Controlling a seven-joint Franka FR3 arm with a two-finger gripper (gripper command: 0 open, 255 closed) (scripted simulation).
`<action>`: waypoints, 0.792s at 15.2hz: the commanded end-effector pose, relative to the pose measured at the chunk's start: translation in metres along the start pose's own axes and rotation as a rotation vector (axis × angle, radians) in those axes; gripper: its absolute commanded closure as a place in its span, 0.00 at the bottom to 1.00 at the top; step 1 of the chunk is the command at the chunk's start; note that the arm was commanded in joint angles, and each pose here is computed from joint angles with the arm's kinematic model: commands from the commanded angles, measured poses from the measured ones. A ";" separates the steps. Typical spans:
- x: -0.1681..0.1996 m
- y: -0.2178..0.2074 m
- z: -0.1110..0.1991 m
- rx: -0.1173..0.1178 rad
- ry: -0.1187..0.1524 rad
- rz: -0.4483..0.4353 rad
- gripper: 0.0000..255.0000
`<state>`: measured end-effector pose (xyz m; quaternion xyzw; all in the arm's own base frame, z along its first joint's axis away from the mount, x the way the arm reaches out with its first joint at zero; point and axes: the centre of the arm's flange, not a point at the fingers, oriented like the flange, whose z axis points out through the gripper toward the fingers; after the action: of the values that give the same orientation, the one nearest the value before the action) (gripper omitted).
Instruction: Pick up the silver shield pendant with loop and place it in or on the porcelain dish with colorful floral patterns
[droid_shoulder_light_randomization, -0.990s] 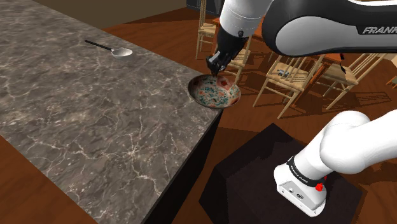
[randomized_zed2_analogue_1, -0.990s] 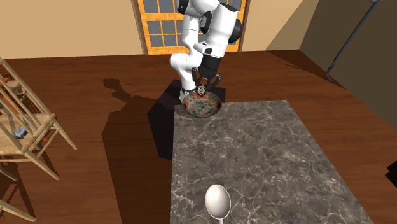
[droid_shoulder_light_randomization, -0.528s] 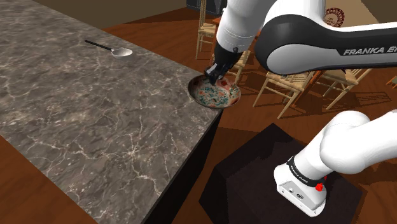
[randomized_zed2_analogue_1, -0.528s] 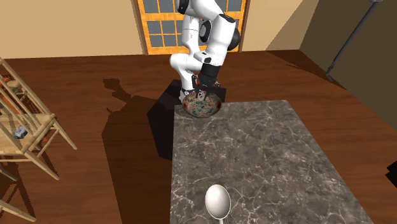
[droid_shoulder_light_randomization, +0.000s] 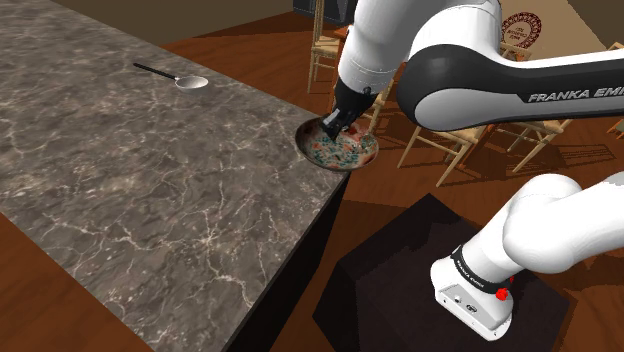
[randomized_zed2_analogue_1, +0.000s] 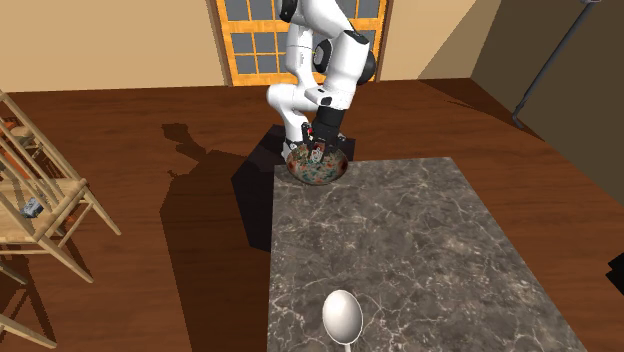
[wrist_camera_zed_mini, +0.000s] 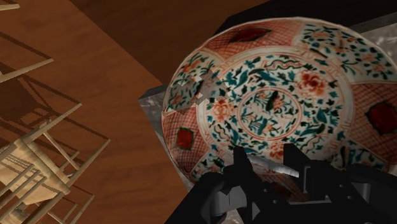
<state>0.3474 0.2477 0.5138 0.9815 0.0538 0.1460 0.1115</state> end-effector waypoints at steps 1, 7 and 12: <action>0.000 0.000 0.000 0.000 0.000 0.000 1.00; 0.000 0.000 0.000 0.000 0.000 0.000 0.00; 0.000 0.000 -0.050 0.000 0.000 0.000 0.00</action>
<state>0.3391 0.2563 0.5484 0.9815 0.0538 0.1465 0.1113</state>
